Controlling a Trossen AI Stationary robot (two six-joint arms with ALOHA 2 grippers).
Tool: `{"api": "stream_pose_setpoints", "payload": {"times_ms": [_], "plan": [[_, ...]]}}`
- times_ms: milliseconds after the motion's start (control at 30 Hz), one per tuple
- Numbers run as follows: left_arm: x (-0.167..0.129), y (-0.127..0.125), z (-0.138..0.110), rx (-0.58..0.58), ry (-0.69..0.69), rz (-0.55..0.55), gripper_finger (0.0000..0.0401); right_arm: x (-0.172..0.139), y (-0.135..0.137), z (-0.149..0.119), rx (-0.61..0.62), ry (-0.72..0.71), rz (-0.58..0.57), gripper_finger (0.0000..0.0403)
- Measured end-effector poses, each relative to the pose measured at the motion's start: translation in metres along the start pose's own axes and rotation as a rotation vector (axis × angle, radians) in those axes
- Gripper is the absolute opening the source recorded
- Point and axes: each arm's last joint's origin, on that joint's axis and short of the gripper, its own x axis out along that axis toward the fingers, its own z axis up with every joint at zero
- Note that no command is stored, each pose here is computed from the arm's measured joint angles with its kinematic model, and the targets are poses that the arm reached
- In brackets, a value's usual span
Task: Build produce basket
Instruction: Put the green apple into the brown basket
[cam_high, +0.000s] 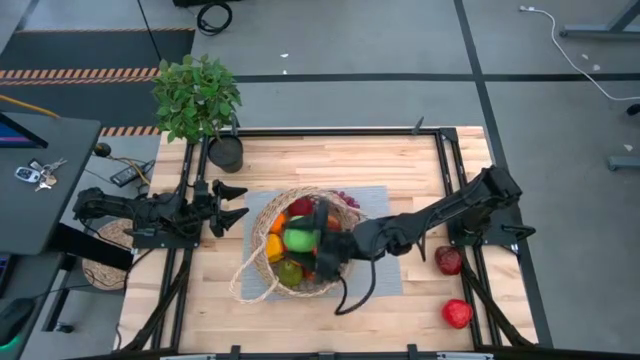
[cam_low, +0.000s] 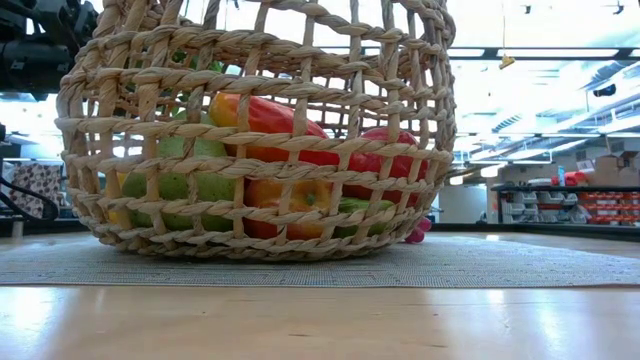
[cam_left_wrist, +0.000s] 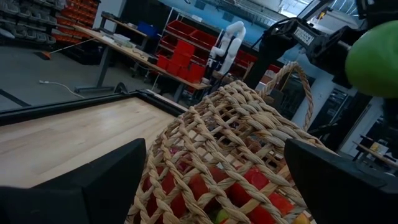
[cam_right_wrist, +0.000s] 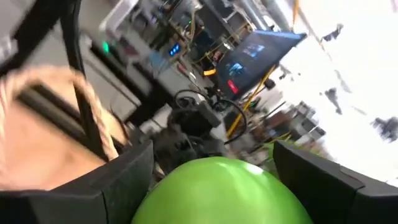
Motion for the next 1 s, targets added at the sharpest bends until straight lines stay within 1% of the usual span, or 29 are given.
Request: {"api": "stream_pose_setpoints", "payload": {"times_ms": [167,233,300,433,533,733,800,867,1000], "plan": [[0.0,0.0,0.0,0.001,0.002,0.001,0.0389,0.005,0.009,-0.007,-0.325,0.049,0.01,0.033],[0.0,0.0,0.0,0.002,0.003,0.001,0.0389,0.006,0.01,-0.009,-0.429,0.055,0.017,0.033],[0.0,0.0,0.0,0.001,0.002,0.002,0.0389,0.008,0.014,-0.01,-0.5,0.055,0.026,0.033],[0.0,0.0,0.0,0.001,0.002,0.001,0.0389,0.009,0.022,-0.014,-0.625,0.111,0.03,0.0332],[0.0,0.0,0.0,0.001,0.0,0.001,0.0389,0.01,0.026,-0.016,-0.682,0.134,0.032,0.0334],[0.0,0.0,0.0,0.001,0.001,0.0,0.0389,0.012,0.03,-0.019,-0.689,0.138,0.043,0.0337],[0.0,0.0,0.0,0.001,0.0,0.001,0.0389,0.012,0.031,-0.019,-0.661,0.138,0.048,0.0337],[0.0,0.0,0.0,0.001,0.001,0.001,0.0389,0.012,0.032,-0.02,-0.566,0.144,0.05,0.0337],[0.0,0.0,0.0,0.0,0.0,0.0,0.0389,0.013,0.032,-0.027,-0.231,0.187,0.055,0.0337]]}}
